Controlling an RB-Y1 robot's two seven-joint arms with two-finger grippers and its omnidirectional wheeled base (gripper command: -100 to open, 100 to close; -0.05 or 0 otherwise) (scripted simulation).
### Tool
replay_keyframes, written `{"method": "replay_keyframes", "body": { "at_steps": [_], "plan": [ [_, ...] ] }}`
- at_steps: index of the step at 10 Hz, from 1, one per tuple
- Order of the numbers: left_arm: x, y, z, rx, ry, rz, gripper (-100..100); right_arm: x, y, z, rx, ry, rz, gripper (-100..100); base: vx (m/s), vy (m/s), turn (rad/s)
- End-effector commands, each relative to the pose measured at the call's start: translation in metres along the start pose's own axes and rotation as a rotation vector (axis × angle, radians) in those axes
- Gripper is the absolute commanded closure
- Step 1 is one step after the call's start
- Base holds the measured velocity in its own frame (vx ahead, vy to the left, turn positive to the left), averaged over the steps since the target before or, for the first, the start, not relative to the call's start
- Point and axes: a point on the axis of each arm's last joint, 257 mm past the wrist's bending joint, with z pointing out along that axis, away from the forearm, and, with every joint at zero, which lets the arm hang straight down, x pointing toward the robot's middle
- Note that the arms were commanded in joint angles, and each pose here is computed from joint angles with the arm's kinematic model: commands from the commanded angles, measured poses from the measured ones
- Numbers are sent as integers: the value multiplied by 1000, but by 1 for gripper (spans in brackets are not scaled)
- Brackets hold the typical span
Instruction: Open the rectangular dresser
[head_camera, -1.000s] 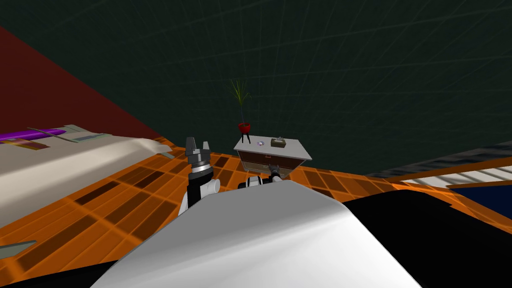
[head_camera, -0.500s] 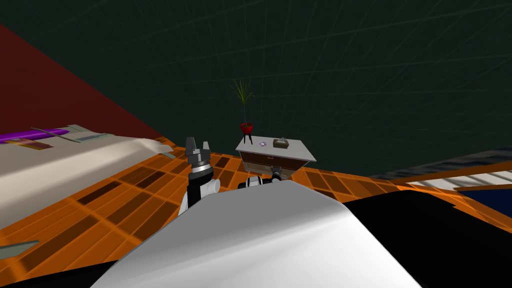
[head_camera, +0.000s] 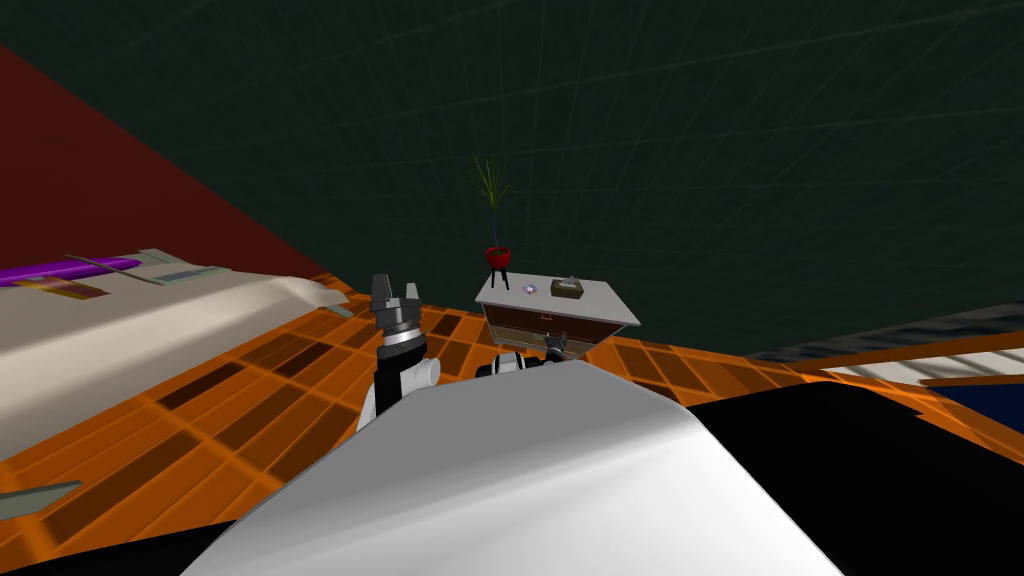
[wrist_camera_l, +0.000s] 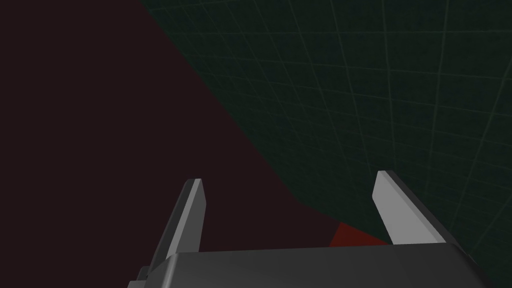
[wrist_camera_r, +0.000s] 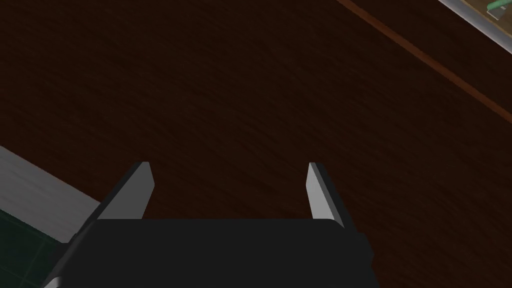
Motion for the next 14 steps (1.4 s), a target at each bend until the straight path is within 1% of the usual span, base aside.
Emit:
{"method": "replay_keyframes", "body": {
  "at_steps": [1,2,3,4,5,6,7,8,9,11,12,14],
  "plan": [
    [0,0,0,0,0,0,0,-1,-12,-2,52,-46,-99,-100,33,40,7],
    [0,0,0,0,0,0,0,-3,-14,-3,66,-74,-153,-100,35,46,13],
    [0,0,0,0,0,0,0,-4,-18,-4,84,-86,-172,-100,33,40,7],
    [0,0,0,0,0,0,0,-5,-21,-5,98,-115,-228,-100,40,51,12],
    [0,0,0,0,0,0,0,-7,-24,-6,113,-128,-240,-100,28,42,4],
    [0,0,0,0,0,0,0,-8,-27,-7,128,-158,-298,-100,32,50,12],
    [0,0,0,0,0,0,0,-12,-29,-8,140,-172,-303,-100,27,38,4],
    [0,0,0,0,0,0,0,-15,-32,-10,156,-208,-357,-100,29,34,10],
    [0,0,0,0,0,0,0,-17,-34,-11,164,-216,-362,-100,24,29,5],
    [0,0,0,0,0,0,0,-25,-39,-15,194,-292,-458,-100,28,51,10],
    [0,0,0,0,0,0,0,-28,-41,-17,204,-304,-466,-100,34,44,6],
    [0,0,0,0,0,0,0,-37,-48,-22,234,-384,-550,-100,36,44,11]
  ]
}}
